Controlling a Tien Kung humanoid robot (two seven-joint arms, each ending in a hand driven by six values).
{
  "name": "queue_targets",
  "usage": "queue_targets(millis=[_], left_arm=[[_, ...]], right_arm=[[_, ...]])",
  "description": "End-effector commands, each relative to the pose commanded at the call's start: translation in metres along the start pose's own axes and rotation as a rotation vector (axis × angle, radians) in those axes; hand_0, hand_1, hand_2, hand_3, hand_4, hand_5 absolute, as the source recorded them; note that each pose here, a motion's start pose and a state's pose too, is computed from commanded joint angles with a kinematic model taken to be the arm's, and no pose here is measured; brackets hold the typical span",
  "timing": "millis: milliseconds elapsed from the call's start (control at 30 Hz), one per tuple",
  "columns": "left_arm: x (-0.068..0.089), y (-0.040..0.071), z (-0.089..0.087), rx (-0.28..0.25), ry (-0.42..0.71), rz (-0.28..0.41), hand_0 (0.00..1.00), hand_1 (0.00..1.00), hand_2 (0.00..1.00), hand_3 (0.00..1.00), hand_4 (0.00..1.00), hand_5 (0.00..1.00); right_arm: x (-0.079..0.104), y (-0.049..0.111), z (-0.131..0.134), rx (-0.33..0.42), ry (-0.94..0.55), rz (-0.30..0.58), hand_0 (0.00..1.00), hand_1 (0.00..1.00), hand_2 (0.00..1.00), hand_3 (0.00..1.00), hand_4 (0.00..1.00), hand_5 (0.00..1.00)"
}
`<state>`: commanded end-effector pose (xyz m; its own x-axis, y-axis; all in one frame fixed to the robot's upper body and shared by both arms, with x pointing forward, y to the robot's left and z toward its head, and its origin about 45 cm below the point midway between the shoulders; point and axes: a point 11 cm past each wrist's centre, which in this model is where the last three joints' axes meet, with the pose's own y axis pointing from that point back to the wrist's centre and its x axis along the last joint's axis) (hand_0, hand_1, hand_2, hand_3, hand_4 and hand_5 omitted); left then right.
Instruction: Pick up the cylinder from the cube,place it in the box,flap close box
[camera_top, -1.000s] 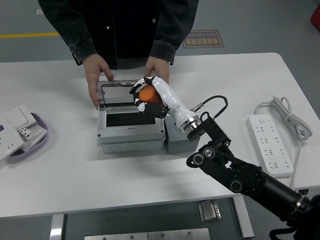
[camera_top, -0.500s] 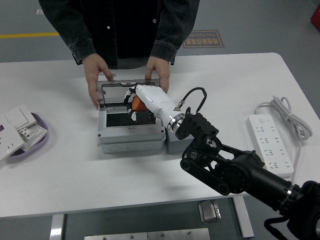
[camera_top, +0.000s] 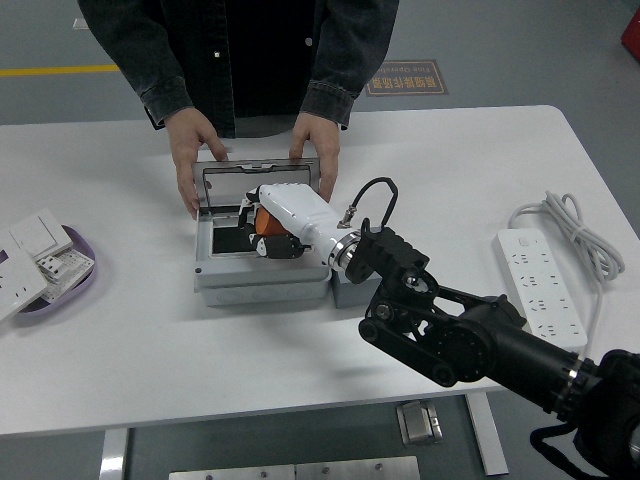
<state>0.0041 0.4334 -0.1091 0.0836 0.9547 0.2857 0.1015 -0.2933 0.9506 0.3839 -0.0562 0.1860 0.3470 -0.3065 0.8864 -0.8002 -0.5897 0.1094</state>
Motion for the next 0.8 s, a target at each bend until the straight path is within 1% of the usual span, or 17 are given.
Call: queue_targets(millis=[33,67,233,267,433,467,633,667,800], left_arm=[[0.0000,0.0000,0.0000,0.000,0.000,0.000,0.598,0.582,0.558,0.600,0.668,0.275],[0.0001,0.0000,-0.0002,0.001,-0.001,0.001,0.599,0.581,0.558,0.601,0.668,0.275],[0.0002,-0.0001,-0.0007,0.002,-0.002,0.001,0.599,0.581,0.558,0.601,0.668,0.275],[0.0003,-0.0001,-0.0007,0.002,-0.002,0.001,0.599,0.582,0.557,0.601,0.668,0.275],[0.0005,0.0000,-0.0002,0.001,-0.003,0.002,0.599,0.582,0.557,0.601,0.668,0.275],[0.0006,0.0000,-0.0001,0.001,-0.003,0.002,0.599,0.581,0.557,0.601,0.668,0.275],[0.0007,0.0001,0.0002,0.001,-0.004,0.002,0.599,0.581,0.557,0.601,0.668,0.275],[0.0006,0.0001,0.0003,0.000,-0.005,0.002,0.599,0.581,0.557,0.601,0.668,0.275],[-0.0001,0.0001,0.0004,0.000,-0.006,0.000,0.599,0.581,0.557,0.601,0.668,0.275]], right_arm=[[-0.0001,-0.0002,0.0013,-0.005,0.015,-0.006,0.633,0.544,0.525,0.500,0.318,0.002],[-0.0001,-0.0005,0.0036,-0.014,0.036,-0.014,0.695,0.613,0.584,0.586,0.357,0.002],[0.0002,-0.0012,0.0089,-0.034,0.106,-0.029,0.695,0.613,0.584,0.586,0.357,0.002],[0.0000,-0.0013,0.0091,-0.034,0.113,-0.030,0.756,0.678,0.647,0.663,0.374,0.104],[-0.0009,-0.0014,0.0079,-0.027,0.112,-0.031,0.756,0.678,0.647,0.663,0.374,0.104],[-0.0010,-0.0014,0.0075,-0.025,0.109,-0.030,0.818,0.716,0.691,0.692,0.510,0.103],[-0.0020,-0.0015,0.0055,-0.008,0.094,-0.034,0.818,0.716,0.691,0.692,0.510,0.103],[-0.0021,-0.0015,0.0050,-0.004,0.092,-0.034,0.839,0.721,0.706,0.706,0.545,0.100],[-0.0028,-0.0012,0.0027,0.012,0.074,-0.036,0.839,0.721,0.706,0.706,0.545,0.100]])
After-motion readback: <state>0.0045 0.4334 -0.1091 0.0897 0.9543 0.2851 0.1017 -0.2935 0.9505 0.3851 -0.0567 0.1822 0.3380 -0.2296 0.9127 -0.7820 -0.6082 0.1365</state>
